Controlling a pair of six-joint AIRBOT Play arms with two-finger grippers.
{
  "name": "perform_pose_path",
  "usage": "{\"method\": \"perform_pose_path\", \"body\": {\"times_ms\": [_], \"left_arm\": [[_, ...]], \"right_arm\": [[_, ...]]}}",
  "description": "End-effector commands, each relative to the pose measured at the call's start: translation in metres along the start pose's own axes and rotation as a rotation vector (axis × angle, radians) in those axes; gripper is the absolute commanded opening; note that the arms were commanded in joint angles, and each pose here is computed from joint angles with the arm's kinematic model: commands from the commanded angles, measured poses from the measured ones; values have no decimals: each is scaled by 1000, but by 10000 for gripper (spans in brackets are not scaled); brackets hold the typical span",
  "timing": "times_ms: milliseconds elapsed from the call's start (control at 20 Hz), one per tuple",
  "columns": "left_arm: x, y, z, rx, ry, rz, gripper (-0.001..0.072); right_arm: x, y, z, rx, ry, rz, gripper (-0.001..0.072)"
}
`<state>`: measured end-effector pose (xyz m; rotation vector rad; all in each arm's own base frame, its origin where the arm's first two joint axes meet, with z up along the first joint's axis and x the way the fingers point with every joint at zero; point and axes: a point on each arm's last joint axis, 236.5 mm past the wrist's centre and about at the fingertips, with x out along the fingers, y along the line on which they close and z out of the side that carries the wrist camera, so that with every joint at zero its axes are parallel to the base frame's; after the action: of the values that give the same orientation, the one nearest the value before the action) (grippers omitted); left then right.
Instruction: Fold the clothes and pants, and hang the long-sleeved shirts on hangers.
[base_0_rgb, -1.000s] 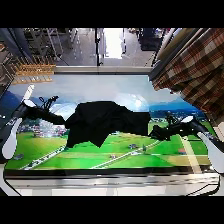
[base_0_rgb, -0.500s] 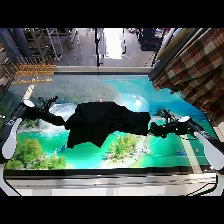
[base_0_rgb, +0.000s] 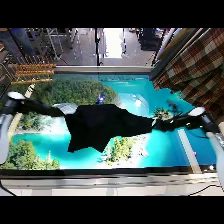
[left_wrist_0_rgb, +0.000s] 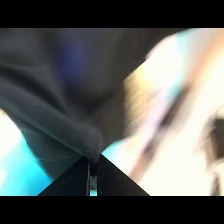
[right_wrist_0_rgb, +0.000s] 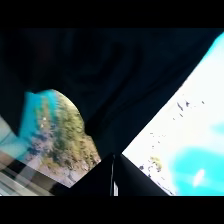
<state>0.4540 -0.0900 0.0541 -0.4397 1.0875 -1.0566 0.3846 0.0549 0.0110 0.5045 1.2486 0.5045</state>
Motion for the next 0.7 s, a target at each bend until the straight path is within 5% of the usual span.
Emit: {"method": "perform_pose_path", "body": {"times_ms": [0,200,450,650], "left_arm": [[-127,-153,97,181,-510,-389,3],[-336,-252,134,281,-1190,-661,2],[-365,-325,120,321,-1249,-673,3],[-411,-394,93,385,-1365,-872,3]], "right_arm": [[-109,73,32,-183,-227,-25,12],[-277,119,93,-96,-771,-133,11],[-313,188,70,-295,-776,-145,11],[-403,269,65,-498,-1074,-199,11]]}}
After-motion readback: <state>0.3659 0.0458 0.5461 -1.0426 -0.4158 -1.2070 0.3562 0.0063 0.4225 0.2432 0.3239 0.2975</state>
